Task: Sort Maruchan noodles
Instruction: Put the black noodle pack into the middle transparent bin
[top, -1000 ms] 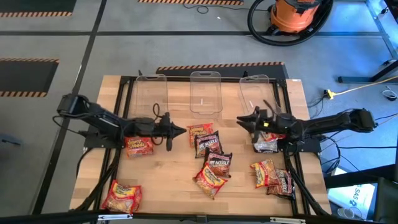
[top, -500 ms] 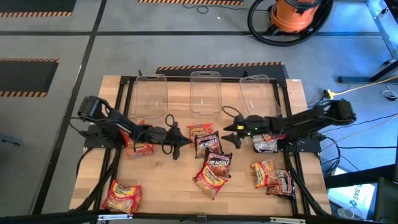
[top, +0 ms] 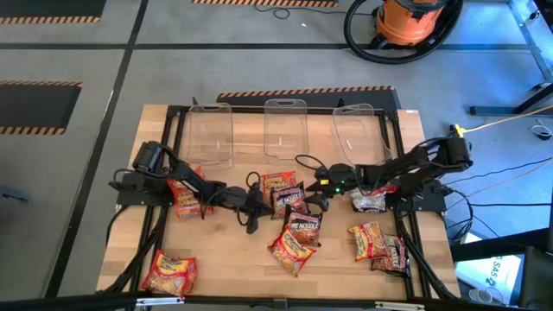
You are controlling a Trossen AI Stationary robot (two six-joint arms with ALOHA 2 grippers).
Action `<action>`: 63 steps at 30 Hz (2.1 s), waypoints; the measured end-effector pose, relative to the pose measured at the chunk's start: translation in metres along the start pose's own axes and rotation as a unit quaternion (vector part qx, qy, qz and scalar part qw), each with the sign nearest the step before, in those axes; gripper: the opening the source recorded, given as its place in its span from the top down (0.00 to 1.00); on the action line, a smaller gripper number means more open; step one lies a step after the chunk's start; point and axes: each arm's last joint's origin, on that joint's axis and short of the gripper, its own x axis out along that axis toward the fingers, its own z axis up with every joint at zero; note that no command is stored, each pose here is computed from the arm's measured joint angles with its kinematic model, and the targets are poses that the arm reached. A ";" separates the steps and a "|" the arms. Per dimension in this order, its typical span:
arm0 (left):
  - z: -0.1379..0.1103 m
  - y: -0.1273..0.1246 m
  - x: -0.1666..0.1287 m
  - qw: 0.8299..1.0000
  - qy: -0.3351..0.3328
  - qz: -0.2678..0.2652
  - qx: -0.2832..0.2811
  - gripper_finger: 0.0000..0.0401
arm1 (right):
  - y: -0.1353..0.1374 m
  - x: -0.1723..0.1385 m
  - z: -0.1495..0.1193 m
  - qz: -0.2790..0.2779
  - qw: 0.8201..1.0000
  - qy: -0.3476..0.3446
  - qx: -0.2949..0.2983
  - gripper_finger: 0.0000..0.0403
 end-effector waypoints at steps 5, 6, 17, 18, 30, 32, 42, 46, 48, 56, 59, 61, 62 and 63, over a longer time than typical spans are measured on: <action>-0.003 0.001 0.008 1.000 0.005 0.004 0.001 0.99 | -0.003 0.008 -0.002 0.008 1.000 -0.004 0.002 0.33; -0.004 0.002 0.010 1.000 0.005 0.007 0.003 0.99 | -0.004 0.009 -0.003 0.009 1.000 -0.006 0.002 0.33; 0.000 0.012 0.016 0.999 0.002 0.033 -0.001 0.99 | 0.005 0.026 0.011 0.053 0.998 -0.008 -0.021 0.33; 0.000 0.013 0.016 0.999 0.001 0.034 -0.001 0.99 | 0.008 0.028 0.014 0.060 0.998 -0.011 -0.029 0.33; 0.023 0.005 0.029 0.998 -0.036 0.026 0.048 0.99 | 0.029 0.034 0.017 0.078 0.992 -0.027 -0.091 0.36; 0.022 0.005 0.029 0.998 -0.034 0.027 0.048 0.99 | 0.031 0.034 0.015 0.080 0.992 -0.023 -0.097 0.41; 0.021 0.001 0.028 0.998 -0.019 0.028 0.052 0.99 | 0.033 0.034 0.011 0.075 0.986 -0.016 -0.147 0.80; 0.023 -0.004 0.022 0.998 0.010 0.032 0.058 0.99 | 0.036 0.030 0.015 0.075 0.983 -0.026 -0.168 0.89; 0.024 -0.006 0.018 0.997 0.023 0.034 0.060 0.99 | 0.038 0.028 0.017 0.069 0.980 -0.034 -0.181 0.90; 0.043 -0.013 -0.002 0.996 0.049 0.039 0.064 0.99 | 0.048 0.010 0.030 0.046 0.970 -0.078 -0.227 0.89; 0.055 -0.016 -0.012 0.996 0.042 0.035 0.067 0.99 | 0.053 0.000 0.036 0.044 0.965 -0.090 -0.242 0.90; 0.062 -0.018 -0.018 0.996 0.032 0.031 0.077 0.99 | 0.056 -0.007 0.039 0.035 0.963 -0.101 -0.249 0.90; 0.067 -0.020 -0.021 0.996 0.023 0.029 0.082 0.99 | 0.058 -0.011 0.041 0.032 0.962 -0.106 -0.251 0.89; 0.072 -0.021 -0.025 0.996 0.014 0.026 0.087 0.99 | 0.058 -0.014 0.043 0.027 0.961 -0.110 -0.253 0.89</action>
